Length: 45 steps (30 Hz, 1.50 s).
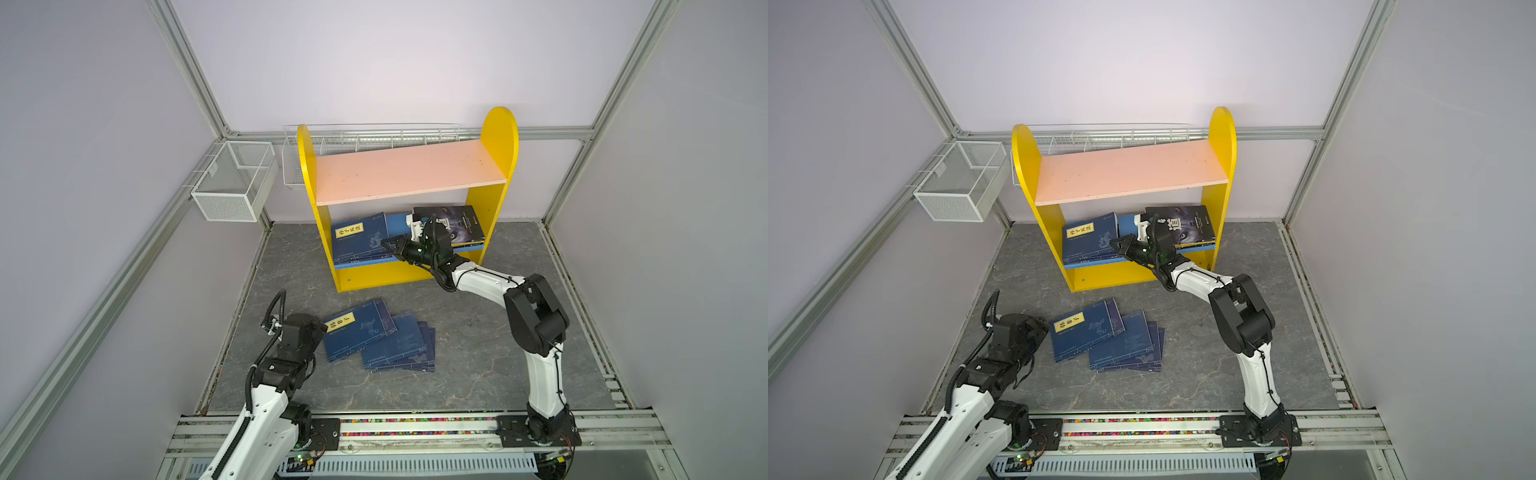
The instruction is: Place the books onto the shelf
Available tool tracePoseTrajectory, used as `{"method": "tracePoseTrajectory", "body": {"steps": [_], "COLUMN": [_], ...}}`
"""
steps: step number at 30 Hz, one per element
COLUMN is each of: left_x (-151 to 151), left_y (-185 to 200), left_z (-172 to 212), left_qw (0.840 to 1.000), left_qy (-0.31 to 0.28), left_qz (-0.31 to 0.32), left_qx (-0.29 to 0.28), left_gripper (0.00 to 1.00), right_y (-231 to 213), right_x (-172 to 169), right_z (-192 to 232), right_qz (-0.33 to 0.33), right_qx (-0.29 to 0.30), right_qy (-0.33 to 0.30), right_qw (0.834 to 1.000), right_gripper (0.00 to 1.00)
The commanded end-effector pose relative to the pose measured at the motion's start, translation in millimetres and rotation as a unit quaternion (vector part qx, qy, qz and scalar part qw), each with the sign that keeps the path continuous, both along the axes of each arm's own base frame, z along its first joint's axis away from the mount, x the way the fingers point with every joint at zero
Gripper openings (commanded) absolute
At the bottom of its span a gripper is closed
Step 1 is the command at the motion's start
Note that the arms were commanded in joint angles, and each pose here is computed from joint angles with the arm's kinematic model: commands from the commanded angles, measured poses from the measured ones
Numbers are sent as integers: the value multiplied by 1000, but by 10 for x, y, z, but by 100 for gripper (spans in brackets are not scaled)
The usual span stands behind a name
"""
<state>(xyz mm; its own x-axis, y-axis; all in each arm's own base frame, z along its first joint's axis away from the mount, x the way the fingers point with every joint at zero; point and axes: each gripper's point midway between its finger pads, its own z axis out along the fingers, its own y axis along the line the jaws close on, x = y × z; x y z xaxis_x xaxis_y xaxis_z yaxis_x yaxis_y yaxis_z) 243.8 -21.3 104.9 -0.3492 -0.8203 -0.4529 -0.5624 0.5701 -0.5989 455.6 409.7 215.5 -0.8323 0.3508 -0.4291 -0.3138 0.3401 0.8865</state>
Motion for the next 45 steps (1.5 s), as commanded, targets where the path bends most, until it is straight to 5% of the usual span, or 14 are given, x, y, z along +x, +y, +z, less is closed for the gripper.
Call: {"method": "tracePoseTrajectory", "body": {"steps": [1, 14, 27, 45], "left_x": [21, 9, 15, 12], "left_y": [11, 18, -4, -2], "left_z": [55, 60, 51, 44], "left_qw": [1000, 1000, 1000, 1000], "left_qy": [-8, -11, -12, -11], "left_qz": [3, 4, 4, 5], "left_qx": [-1, -1, -10, -11], "left_gripper": [73, 74, 74, 75], "right_y": [48, -13, -82, 4], "right_x": [-54, -54, -25, 63], "right_z": [182, 138, -56, -201], "right_qz": [10, -5, -1, 7], "right_qx": [13, -152, -292, -325], "right_qy": [-13, -32, -60, -75], "right_qw": [1000, 988, 954, 943], "right_gripper": [13, 36, 64, 62]}}
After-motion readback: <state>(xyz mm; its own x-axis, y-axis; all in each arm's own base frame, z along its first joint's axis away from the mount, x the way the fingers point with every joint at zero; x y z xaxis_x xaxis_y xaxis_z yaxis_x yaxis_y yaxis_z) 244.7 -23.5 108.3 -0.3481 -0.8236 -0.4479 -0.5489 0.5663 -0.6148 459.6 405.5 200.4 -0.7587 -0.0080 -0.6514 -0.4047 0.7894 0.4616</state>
